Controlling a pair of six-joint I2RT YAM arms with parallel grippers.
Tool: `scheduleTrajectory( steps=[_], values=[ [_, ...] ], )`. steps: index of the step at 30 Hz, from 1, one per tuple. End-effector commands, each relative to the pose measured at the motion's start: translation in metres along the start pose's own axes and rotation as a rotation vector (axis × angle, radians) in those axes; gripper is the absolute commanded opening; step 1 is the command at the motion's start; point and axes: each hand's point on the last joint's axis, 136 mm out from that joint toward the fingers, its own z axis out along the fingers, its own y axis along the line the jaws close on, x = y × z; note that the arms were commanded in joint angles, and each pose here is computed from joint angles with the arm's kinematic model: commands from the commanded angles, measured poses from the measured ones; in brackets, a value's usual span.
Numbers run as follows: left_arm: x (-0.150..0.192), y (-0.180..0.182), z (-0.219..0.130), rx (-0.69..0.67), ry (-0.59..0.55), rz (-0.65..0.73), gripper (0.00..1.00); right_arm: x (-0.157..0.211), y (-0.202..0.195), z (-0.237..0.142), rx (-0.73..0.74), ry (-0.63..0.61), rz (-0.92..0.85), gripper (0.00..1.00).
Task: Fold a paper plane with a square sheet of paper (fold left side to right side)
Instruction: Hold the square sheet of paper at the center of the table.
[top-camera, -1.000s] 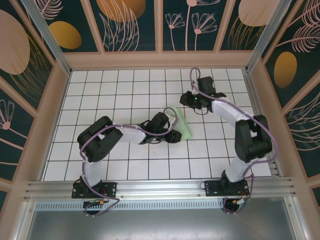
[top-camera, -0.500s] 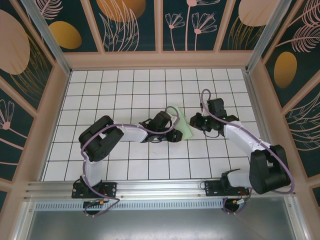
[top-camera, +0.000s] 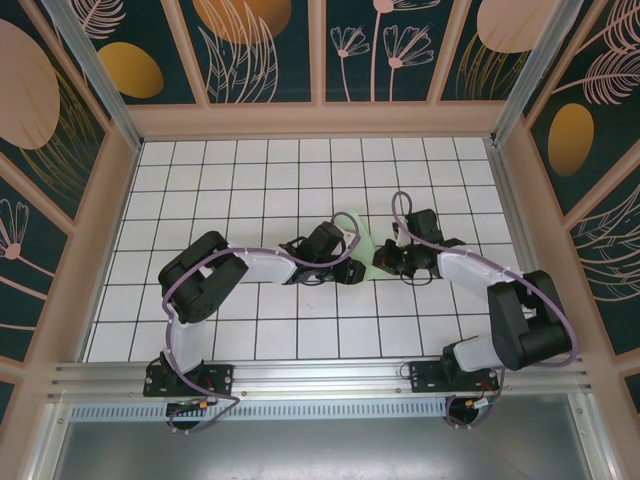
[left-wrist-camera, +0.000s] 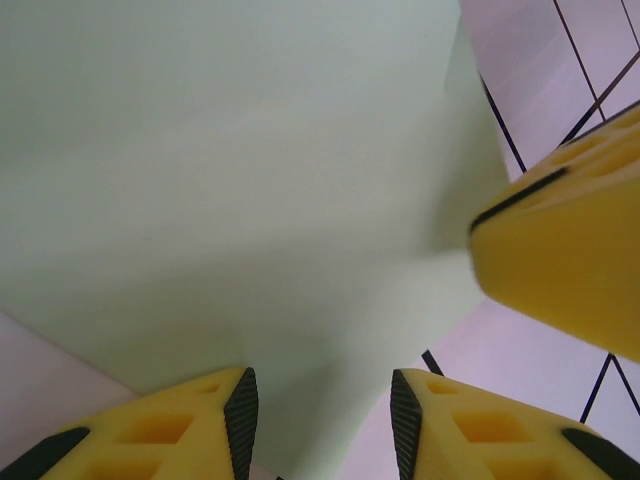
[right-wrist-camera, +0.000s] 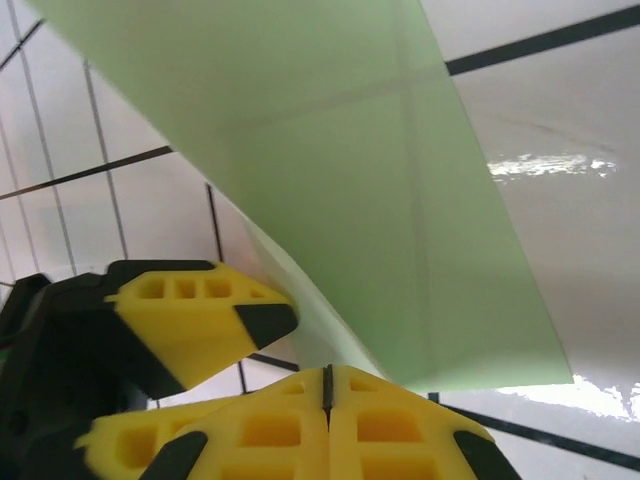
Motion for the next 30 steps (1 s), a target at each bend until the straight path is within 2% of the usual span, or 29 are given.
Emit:
scheduleTrajectory(
  steps=[1,8,14,22,30],
  values=[
    [0.007,0.008,0.008,-0.034,0.023,-0.007,0.43,0.0,-0.018,0.011,0.069,-0.008,0.012,0.06],
    [-0.003,-0.003,0.003,-0.005,0.004,-0.005,0.45,-0.001,-0.041,0.023,0.172,0.002,0.011,0.06],
    [-0.029,-0.017,-0.01,0.024,-0.061,0.0,0.47,0.004,-0.053,0.028,0.214,0.027,0.017,0.06],
    [-0.053,0.005,-0.001,-0.001,-0.093,-0.051,0.46,0.007,-0.061,0.028,0.255,0.041,0.012,0.06],
    [-0.062,0.021,0.01,-0.073,-0.085,-0.031,0.47,0.007,-0.062,0.028,0.261,0.045,0.005,0.06]
  ],
)
